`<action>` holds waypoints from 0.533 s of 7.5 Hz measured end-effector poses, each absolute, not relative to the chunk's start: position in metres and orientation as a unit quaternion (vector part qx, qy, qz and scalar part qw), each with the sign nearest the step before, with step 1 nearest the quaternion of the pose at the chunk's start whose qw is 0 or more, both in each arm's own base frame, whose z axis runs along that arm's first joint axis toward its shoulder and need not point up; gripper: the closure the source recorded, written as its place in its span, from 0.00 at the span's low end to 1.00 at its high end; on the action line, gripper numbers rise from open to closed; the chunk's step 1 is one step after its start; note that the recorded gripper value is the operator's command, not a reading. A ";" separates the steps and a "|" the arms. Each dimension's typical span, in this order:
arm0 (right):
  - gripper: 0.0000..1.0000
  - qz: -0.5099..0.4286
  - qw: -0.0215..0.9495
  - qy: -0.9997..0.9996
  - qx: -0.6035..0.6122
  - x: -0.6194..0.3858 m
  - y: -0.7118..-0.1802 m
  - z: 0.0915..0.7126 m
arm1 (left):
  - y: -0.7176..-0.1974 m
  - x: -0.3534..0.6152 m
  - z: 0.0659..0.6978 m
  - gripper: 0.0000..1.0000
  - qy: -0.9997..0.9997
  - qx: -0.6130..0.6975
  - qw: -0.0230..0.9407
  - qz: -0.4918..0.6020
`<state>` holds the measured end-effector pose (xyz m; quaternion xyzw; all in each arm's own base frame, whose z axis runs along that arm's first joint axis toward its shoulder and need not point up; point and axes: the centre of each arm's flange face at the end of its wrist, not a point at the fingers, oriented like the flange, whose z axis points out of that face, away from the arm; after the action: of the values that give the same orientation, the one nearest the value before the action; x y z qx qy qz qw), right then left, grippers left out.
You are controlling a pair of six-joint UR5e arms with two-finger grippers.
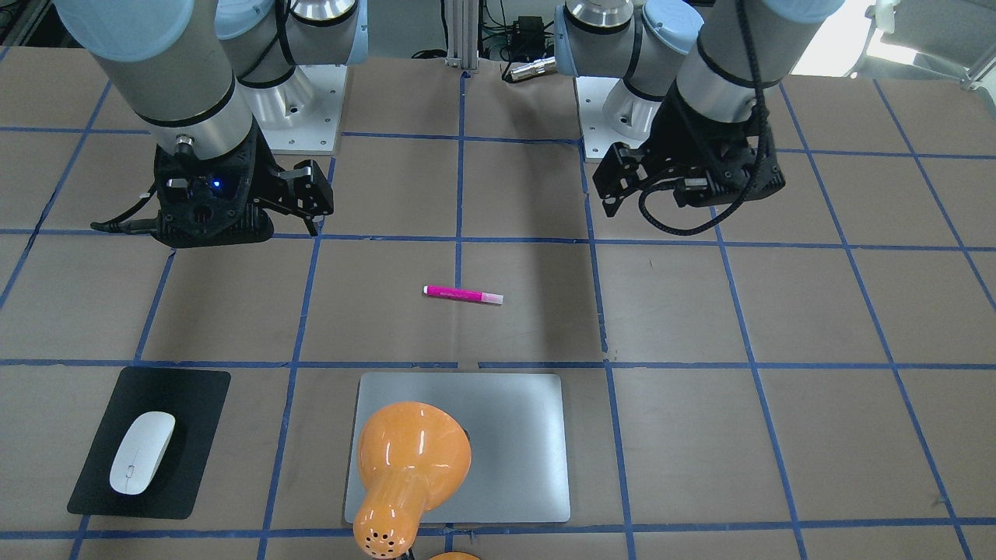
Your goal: Place pen and mouse around notebook
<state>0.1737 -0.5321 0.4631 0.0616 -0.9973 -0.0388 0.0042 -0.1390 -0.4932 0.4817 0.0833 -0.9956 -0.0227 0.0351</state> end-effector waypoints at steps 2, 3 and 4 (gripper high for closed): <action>0.00 -0.045 0.003 -0.998 0.046 0.157 -0.537 0.460 | -0.496 -0.121 0.494 0.00 -0.999 0.039 0.034 0.003; 0.00 -0.043 -0.001 -0.998 0.041 0.153 -0.538 0.463 | -0.498 -0.117 0.495 0.00 -0.999 0.035 0.034 0.010; 0.00 -0.041 -0.002 -0.998 0.039 0.151 -0.537 0.464 | -0.499 -0.116 0.497 0.00 -0.999 0.034 0.033 0.016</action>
<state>0.1509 -0.5373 0.4641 0.0389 -0.9984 -0.0410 -0.0023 -0.1156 -0.4991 0.4967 0.0335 -0.9988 0.0158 0.0331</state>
